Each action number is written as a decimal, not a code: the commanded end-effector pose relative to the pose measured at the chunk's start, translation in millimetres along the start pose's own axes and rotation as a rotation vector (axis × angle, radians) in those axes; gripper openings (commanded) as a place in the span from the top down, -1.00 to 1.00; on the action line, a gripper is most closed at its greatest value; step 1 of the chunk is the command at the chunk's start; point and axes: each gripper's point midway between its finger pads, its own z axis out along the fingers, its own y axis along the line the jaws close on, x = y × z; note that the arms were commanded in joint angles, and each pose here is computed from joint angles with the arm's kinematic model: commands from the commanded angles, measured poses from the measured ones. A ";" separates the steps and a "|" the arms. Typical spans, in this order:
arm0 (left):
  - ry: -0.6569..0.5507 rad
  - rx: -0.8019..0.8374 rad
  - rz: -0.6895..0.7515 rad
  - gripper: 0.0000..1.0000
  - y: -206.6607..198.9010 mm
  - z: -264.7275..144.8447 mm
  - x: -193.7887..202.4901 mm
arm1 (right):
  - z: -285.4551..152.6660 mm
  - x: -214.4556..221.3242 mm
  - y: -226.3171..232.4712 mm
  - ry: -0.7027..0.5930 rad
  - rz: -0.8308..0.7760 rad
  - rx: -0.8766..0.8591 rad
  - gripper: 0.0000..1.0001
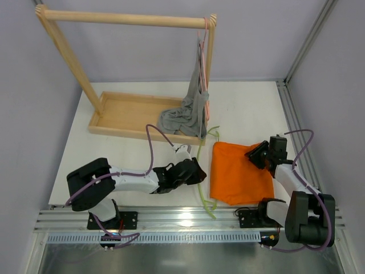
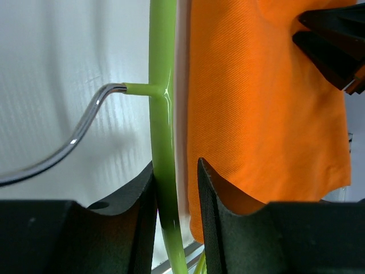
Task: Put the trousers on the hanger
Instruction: Place trousers on hanger, then hang the hanger with trousers onto the clothesline
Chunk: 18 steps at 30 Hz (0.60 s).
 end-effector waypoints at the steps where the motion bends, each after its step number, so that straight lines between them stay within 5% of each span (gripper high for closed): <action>1: -0.080 0.164 0.009 0.35 -44.4 -7.2 -22.9 | 4.4 15.0 -39.0 0.029 0.021 0.160 0.22; 5: -0.114 0.139 0.038 0.38 -48.2 -5.9 -33.1 | 1.8 13.8 -45.0 0.020 0.026 0.194 0.22; 11: -0.118 0.145 0.048 0.99 -58.5 -7.5 -38.1 | -5.3 12.1 -43.5 0.015 0.014 0.197 0.22; 18: -0.110 0.179 0.059 0.99 -68.4 -25.6 -35.1 | -10.9 23.7 -29.7 0.100 -0.023 0.134 0.22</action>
